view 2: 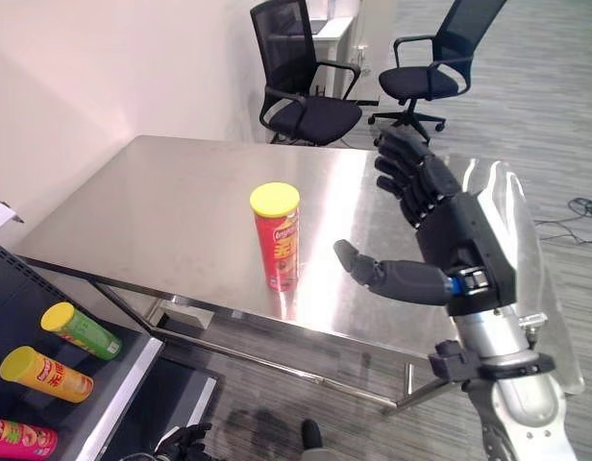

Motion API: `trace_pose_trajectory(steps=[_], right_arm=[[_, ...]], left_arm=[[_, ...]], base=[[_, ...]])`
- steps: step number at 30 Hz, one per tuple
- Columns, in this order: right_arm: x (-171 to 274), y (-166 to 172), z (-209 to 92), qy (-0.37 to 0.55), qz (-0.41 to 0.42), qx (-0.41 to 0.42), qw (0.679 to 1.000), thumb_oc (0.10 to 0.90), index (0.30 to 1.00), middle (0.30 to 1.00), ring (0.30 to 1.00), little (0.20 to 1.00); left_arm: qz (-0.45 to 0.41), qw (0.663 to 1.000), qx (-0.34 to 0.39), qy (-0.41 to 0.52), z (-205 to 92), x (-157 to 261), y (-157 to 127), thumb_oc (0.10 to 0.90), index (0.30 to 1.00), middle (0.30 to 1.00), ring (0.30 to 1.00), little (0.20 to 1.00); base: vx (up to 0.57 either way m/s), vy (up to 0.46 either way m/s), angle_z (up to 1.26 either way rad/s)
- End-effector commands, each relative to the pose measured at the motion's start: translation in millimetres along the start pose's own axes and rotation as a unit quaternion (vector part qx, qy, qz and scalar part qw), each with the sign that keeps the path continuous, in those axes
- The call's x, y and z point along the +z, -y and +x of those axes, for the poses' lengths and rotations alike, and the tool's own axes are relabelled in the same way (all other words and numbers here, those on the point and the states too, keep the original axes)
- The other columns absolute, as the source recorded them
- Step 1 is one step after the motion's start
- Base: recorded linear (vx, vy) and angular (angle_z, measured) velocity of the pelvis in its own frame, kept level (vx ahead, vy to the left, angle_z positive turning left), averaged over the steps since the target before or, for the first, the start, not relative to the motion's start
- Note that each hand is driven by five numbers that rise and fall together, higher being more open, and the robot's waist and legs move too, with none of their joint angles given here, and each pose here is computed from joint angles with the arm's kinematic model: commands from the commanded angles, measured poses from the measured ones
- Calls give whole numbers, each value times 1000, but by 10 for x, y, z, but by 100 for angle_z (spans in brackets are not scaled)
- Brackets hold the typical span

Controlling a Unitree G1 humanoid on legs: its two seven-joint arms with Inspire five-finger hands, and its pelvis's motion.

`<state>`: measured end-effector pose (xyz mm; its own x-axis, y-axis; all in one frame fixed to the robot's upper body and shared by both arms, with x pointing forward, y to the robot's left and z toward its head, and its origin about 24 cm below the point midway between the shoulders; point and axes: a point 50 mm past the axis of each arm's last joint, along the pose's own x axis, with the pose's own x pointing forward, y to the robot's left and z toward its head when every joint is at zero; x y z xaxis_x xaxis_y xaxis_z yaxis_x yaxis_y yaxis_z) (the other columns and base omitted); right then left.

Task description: Put the goods on the table back onto the shelves and tidy them up.

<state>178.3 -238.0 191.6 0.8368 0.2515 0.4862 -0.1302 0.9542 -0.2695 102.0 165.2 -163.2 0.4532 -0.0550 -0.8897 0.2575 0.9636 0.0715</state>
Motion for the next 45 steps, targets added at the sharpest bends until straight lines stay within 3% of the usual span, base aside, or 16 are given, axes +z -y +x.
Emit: trace_pose_trajectory(steps=[1,22,45], right_arm=[[366,-104,122,120,5,32,992,800,900,900,900,900],[-25,8,254,60,42,-51,996,800,900,900,900,900],[-290,-13,348,3,103,-31,994,800,900,900,900,900]], left_arm=[[46,998,11,42,2,182,-232,800,900,900,900,900],[39,998,26,53,-20,250,-323,800,900,900,900,900],[29,998,21,58,-51,247,-377,800,900,900,900,900]], base=[[0,0,0],[23,-25,11],[24,-14,7]])
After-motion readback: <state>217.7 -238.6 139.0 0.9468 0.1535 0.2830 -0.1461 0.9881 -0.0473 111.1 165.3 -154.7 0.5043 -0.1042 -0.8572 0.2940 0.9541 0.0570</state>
